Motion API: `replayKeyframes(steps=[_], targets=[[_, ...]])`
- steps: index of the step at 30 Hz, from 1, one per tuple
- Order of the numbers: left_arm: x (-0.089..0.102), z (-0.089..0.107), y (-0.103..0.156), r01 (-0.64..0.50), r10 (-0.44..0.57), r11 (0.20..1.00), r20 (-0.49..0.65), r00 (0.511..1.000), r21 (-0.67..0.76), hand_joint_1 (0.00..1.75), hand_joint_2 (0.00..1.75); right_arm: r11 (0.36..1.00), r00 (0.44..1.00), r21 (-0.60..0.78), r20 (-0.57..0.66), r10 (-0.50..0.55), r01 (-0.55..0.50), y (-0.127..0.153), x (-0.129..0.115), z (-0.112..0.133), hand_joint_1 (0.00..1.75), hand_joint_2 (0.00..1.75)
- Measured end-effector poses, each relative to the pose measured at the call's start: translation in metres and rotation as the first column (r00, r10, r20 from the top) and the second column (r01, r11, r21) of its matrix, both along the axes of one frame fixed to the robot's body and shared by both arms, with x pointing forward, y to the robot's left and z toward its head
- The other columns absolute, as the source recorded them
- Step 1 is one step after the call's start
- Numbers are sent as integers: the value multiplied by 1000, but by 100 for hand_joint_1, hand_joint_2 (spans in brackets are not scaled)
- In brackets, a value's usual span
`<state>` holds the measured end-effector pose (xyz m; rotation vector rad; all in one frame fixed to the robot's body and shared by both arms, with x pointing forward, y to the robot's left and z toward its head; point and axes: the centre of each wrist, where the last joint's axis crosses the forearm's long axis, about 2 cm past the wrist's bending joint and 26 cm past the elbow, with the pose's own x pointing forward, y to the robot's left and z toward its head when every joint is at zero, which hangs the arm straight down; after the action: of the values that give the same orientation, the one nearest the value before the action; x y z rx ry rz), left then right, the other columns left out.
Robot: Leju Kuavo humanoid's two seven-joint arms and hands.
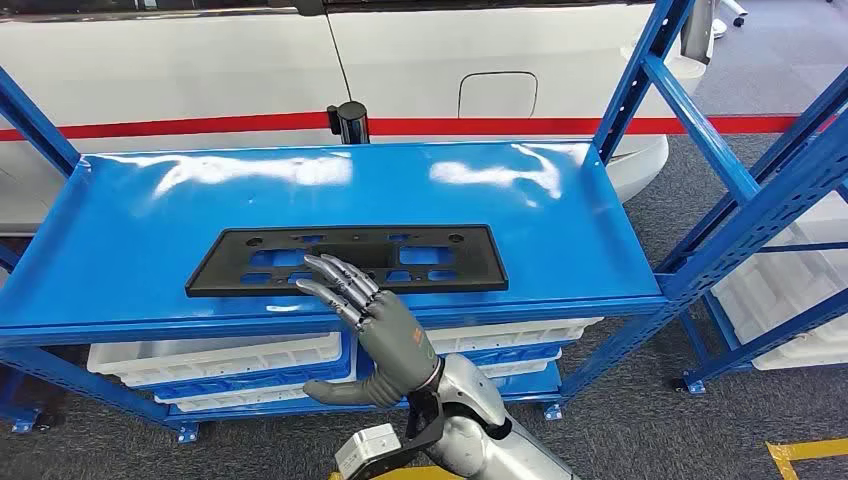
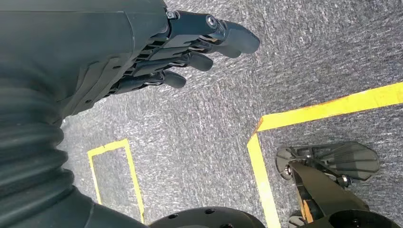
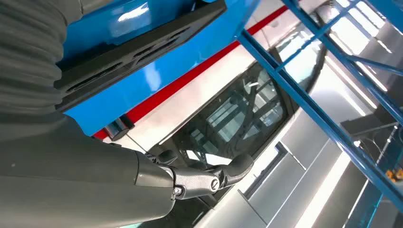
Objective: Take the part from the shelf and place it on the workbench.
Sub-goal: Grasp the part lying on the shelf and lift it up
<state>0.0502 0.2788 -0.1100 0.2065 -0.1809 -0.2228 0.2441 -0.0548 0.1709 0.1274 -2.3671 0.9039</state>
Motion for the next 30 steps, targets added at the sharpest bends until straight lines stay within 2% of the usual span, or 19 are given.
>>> replayKeyframes(steps=[6,16,30], targets=[[1,0,0,14,-14,1000,3,1000,1,0,175,997,999,-69,23,-25,26,18,5,-2,0,175],[6,1,0,36,-36,999,0,999,3,0,175,990,999,-134,-12,-32,30,44,15,-4,0,175],[10,1,-1,46,-46,999,-3,999,2,0,175,963,991,-233,62,-121,132,73,22,-4,0,175]])
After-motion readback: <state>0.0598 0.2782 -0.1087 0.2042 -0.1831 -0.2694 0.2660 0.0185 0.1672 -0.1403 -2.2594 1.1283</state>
